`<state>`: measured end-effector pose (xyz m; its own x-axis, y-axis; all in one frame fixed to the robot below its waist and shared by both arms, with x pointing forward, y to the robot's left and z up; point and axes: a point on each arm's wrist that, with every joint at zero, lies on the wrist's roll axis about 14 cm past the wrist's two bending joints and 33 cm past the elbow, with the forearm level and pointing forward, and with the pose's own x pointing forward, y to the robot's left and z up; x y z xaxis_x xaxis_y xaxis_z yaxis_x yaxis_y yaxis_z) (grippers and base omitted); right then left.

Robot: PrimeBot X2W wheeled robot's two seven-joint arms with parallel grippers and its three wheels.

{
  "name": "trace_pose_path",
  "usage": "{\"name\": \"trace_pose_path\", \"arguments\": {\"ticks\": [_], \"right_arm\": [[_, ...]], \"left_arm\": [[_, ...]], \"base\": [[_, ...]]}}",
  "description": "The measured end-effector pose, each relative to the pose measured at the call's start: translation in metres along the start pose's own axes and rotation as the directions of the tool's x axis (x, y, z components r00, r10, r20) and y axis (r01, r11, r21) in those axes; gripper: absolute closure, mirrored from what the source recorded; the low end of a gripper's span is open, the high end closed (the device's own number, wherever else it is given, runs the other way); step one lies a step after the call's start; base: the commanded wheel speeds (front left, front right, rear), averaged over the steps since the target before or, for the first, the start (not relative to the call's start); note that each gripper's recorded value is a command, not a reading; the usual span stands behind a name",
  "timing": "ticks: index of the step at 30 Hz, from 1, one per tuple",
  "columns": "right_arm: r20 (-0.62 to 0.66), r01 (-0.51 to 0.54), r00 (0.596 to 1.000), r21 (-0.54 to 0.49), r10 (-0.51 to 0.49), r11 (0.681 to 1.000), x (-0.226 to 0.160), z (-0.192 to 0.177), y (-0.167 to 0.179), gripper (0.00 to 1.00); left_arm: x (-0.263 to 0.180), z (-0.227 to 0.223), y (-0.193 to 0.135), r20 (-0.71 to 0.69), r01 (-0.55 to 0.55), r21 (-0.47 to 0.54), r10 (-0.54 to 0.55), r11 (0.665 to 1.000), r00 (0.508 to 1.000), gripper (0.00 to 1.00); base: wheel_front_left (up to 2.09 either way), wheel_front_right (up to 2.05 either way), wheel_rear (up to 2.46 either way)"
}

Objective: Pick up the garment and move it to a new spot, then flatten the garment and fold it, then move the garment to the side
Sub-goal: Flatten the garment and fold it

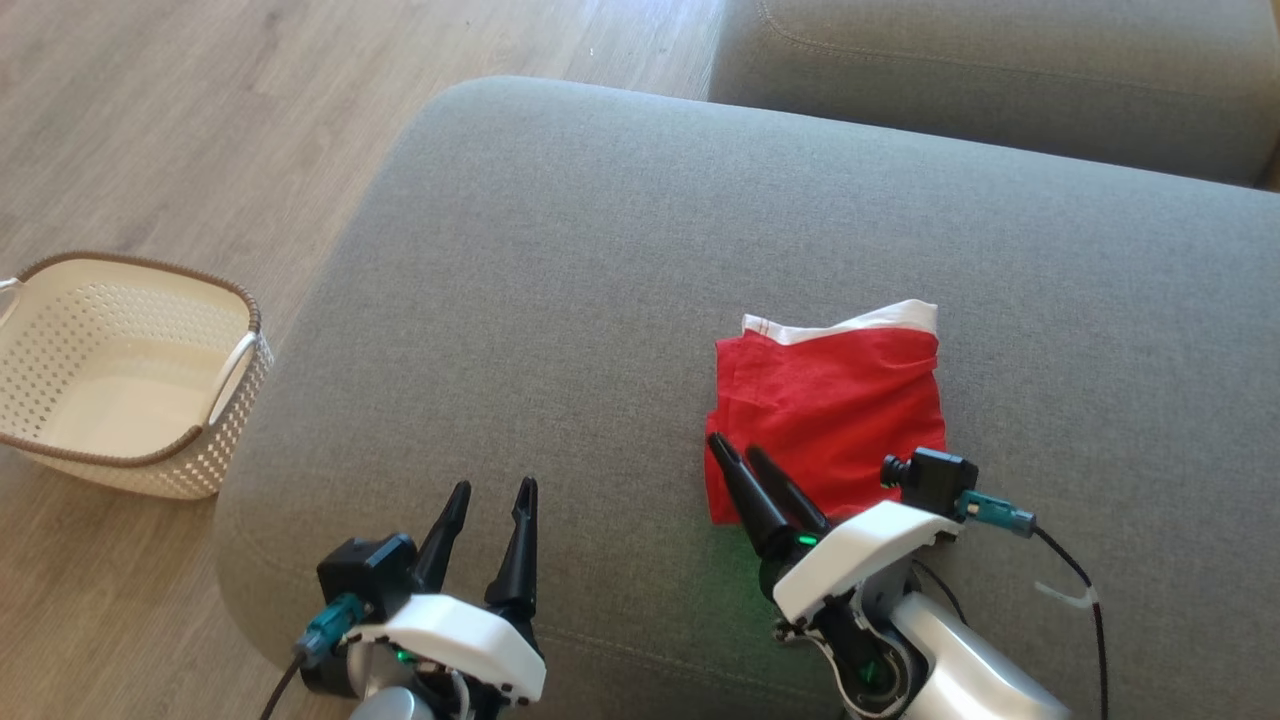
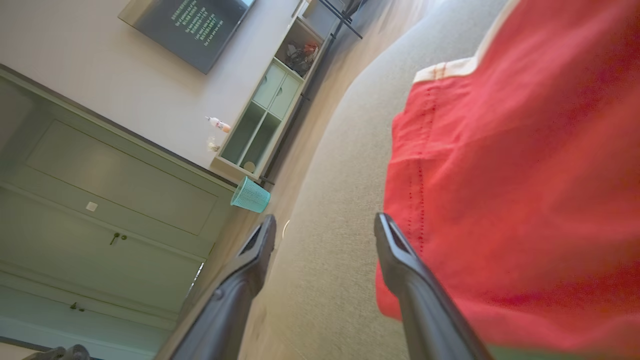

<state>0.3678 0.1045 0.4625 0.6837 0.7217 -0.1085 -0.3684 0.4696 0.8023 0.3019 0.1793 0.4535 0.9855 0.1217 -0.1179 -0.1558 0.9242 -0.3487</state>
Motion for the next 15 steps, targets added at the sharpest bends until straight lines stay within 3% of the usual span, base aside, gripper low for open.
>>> {"name": "trace_pose_path", "arguments": {"ticks": [7,15], "right_arm": [[-0.04,0.146,0.988,-0.049,-0.149,0.988,-0.006,-0.004,-0.048,0.0],[0.086,0.128,0.989,-0.056,-0.123,0.99,0.0,0.044,-0.042,0.0]], "left_arm": [[0.001,-0.001,-0.002,-0.005,0.006,0.0,-0.006,1.0,1.0,0.0],[0.008,0.001,-0.011,-0.002,0.036,0.0,-0.036,0.999,0.999,0.0]], "base": [[0.0,0.0,0.0],[0.0,0.0,0.0]]}}
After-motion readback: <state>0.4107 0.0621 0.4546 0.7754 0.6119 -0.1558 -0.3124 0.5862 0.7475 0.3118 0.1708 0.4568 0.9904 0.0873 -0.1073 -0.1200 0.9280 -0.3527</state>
